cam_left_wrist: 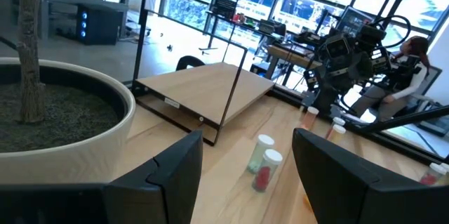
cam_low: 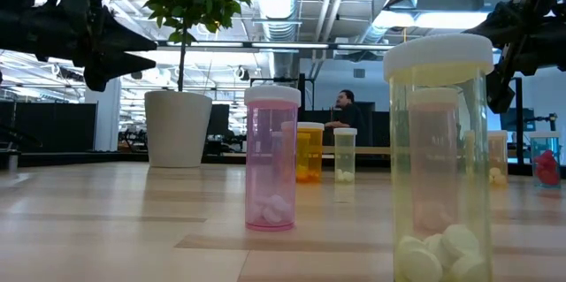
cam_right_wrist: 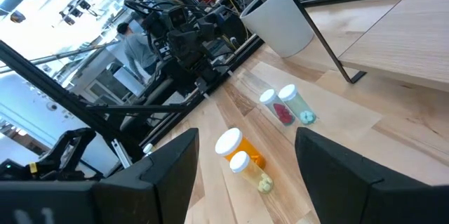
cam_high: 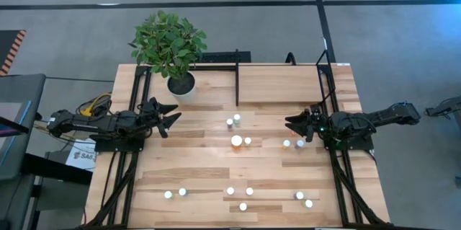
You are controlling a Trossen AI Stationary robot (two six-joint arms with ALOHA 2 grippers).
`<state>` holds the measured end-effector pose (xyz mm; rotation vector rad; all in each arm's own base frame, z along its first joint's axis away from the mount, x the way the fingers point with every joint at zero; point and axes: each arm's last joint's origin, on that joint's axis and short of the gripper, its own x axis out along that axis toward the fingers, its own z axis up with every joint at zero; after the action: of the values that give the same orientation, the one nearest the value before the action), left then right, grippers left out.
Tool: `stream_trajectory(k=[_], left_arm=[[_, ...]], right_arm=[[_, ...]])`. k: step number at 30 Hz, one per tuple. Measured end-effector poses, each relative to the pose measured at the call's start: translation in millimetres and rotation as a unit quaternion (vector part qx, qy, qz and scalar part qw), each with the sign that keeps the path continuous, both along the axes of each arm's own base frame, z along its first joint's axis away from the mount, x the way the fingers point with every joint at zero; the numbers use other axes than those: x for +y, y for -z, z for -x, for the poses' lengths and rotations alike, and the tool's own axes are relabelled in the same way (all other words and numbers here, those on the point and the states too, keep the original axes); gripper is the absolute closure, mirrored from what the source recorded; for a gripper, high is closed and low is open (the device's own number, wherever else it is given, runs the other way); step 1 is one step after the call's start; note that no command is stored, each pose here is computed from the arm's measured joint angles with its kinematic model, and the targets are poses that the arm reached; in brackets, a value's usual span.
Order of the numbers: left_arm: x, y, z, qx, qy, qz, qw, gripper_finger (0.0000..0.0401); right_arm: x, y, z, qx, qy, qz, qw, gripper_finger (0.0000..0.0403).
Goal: Pick and place medicine bottles onto shelf by color
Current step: Put the right orange pill bottle on the shelf
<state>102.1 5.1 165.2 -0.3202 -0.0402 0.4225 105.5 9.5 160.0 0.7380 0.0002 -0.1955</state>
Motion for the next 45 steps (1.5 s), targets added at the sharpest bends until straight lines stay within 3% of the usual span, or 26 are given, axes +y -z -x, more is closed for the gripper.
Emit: stream_trajectory(k=[15,21,26,45], left_arm=[[0.0,0.3,0.0,0.000,0.000,0.000,1.000,0.0193],[0.0,0.4,0.0,0.001,0.000,0.000,1.000,0.0193],[0.0,0.5,0.0,0.001,0.000,0.000,1.000,0.0193],[0.0,0.6,-0.1,0.001,0.000,0.000,1.000,0.0193]], right_arm=[[0.0,-0.1,0.0,-0.001,0.000,0.000,1.000,0.0143],[-6.4,-9.2,0.6,-0.051,0.080,-0.018,0.995,0.0143],[-14.1,-20.6,3.3,-0.113,0.166,-0.034,0.979,0.0143],[-18.4,-28.4,4.9,-0.144,0.183,-0.018,0.972,0.0143]])
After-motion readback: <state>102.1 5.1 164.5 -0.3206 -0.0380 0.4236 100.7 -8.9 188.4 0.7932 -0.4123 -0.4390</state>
